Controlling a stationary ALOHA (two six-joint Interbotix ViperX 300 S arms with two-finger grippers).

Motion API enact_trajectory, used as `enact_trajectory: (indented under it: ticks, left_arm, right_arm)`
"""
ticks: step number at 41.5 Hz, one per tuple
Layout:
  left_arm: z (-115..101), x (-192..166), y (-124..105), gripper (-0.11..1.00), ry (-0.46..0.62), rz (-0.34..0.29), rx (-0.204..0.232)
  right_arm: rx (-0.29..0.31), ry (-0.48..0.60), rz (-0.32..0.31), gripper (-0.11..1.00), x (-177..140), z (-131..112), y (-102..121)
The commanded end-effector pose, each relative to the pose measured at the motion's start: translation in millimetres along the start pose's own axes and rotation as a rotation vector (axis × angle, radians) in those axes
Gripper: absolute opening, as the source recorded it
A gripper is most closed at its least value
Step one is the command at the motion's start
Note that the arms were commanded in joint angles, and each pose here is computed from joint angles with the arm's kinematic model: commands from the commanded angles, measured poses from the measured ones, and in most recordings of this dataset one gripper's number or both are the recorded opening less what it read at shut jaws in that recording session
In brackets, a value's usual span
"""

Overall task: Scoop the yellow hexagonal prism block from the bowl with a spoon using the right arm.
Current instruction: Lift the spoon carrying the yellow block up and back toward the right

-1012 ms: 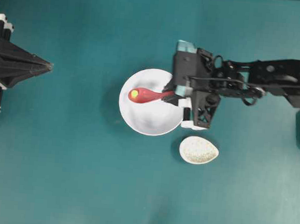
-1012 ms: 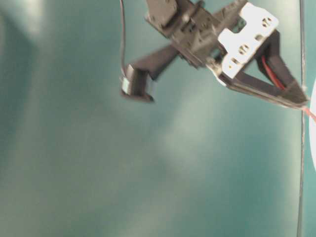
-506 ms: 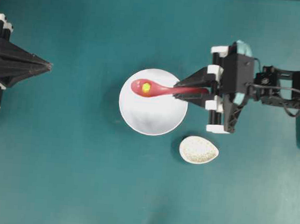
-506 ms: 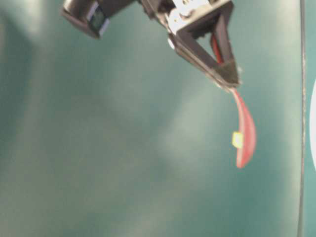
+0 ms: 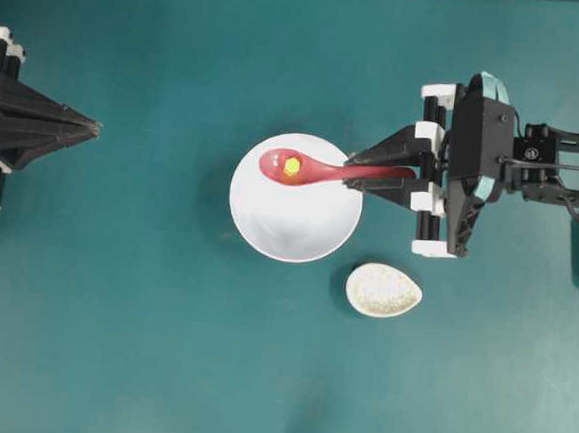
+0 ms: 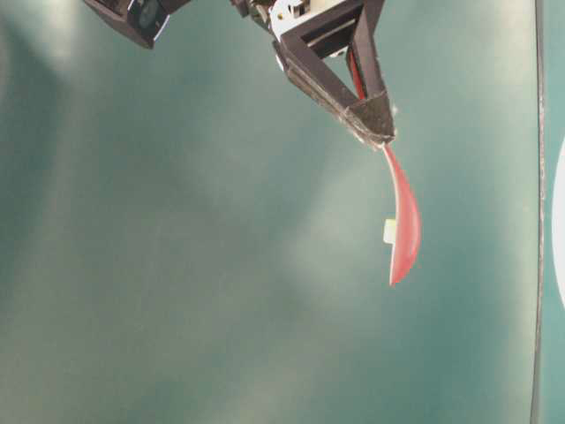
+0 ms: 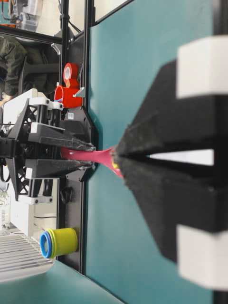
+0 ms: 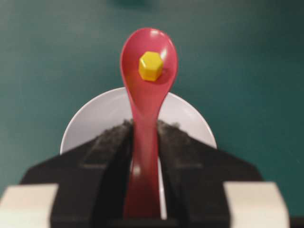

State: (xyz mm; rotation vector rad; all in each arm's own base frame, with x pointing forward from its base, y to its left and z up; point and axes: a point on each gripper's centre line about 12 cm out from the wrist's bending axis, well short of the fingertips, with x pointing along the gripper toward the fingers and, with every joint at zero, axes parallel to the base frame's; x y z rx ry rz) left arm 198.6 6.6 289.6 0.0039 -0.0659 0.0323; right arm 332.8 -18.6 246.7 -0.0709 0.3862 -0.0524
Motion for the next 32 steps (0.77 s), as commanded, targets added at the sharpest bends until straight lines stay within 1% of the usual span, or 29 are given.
enact_trajectory:
  ticks: [1, 9, 13, 20, 32]
  left_arm:
    - [9.5, 3.0, -0.1, 0.00, -0.021, -0.001, 0.003]
    - [6.8, 3.1, 0.3, 0.00, 0.002, 0.001, 0.015]
    - [5.3, 3.1, 0.0, 0.00, 0.014, -0.001, 0.015]
    - [2.6, 3.0, 0.0, 0.00, 0.037, 0.000, 0.003]
    - [0.8, 2.9, 0.3, 0.00, 0.052, 0.001, 0.005]
  right_arm:
    - [-0.001, -0.043, -0.002, 0.23, -5.2, 14.3, -0.7]
    - [0.002, -0.049, -0.003, 0.23, -5.6, 15.3, -0.9]
    - [0.002, -0.050, -0.003, 0.23, -5.6, 15.4, -0.9]
    - [0.002, -0.054, -0.003, 0.23, -5.5, 18.1, -1.0]
    - [0.006, -0.043, 0.002, 0.23, -5.5, 16.9, -0.2]
